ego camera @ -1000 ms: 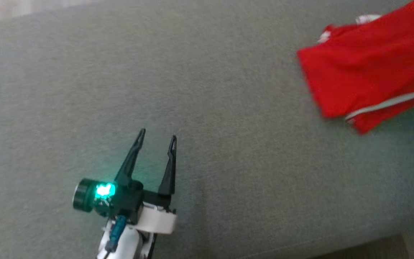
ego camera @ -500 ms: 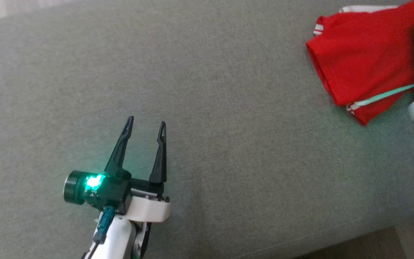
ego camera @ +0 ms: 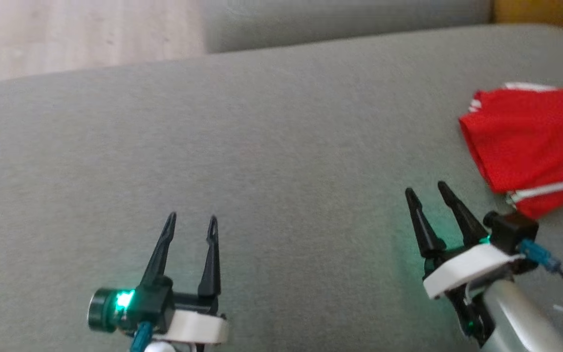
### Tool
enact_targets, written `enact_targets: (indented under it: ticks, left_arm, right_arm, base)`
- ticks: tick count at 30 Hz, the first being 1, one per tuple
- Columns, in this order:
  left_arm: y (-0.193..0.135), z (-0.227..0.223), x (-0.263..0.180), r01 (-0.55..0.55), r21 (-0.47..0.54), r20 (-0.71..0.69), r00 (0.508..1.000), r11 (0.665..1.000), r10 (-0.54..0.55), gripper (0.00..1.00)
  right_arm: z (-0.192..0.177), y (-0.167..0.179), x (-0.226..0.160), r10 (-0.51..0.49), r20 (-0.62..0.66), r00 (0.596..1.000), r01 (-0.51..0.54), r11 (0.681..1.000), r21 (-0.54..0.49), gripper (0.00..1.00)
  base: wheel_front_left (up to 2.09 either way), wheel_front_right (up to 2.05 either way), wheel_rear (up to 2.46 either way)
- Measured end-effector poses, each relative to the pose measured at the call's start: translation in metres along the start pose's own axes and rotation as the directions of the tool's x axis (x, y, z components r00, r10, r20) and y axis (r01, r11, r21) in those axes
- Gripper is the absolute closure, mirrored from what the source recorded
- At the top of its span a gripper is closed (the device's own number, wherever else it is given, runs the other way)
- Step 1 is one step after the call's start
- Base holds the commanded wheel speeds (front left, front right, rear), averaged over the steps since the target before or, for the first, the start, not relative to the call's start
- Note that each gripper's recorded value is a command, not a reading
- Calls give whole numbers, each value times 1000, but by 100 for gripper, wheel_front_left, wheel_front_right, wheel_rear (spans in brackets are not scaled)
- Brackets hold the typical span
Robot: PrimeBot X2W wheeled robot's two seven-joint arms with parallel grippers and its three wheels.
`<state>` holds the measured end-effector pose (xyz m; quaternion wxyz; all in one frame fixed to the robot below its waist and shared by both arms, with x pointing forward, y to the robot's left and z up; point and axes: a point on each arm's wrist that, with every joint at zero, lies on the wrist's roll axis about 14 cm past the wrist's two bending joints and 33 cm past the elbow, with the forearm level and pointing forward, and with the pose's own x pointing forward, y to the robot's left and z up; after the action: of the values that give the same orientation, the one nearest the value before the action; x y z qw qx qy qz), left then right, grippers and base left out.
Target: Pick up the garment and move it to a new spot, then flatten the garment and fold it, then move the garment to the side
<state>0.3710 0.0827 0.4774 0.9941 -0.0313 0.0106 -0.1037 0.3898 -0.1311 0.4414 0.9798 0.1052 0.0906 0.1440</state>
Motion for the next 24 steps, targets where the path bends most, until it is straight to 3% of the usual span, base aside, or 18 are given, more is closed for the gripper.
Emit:
enact_targets:
  ticks: [5,12,24]
  left_arm:
    - [19,28,-34,-94,-16,87,992,995,95,0]
    - [27,56,-64,-140,-28,181,973,990,143,0]
    - [32,46,-87,-170,4,162,972,985,167,0]
  right_arm:
    - [48,31,-13,23,195,981,-9,997,-74,0]
    - [24,42,-59,-5,162,987,16,998,-66,0]
    - [30,43,-78,-29,202,979,42,997,-59,0]
  base:
    - [0,0,0]
    - [0,0,0]
    - [0,0,0]
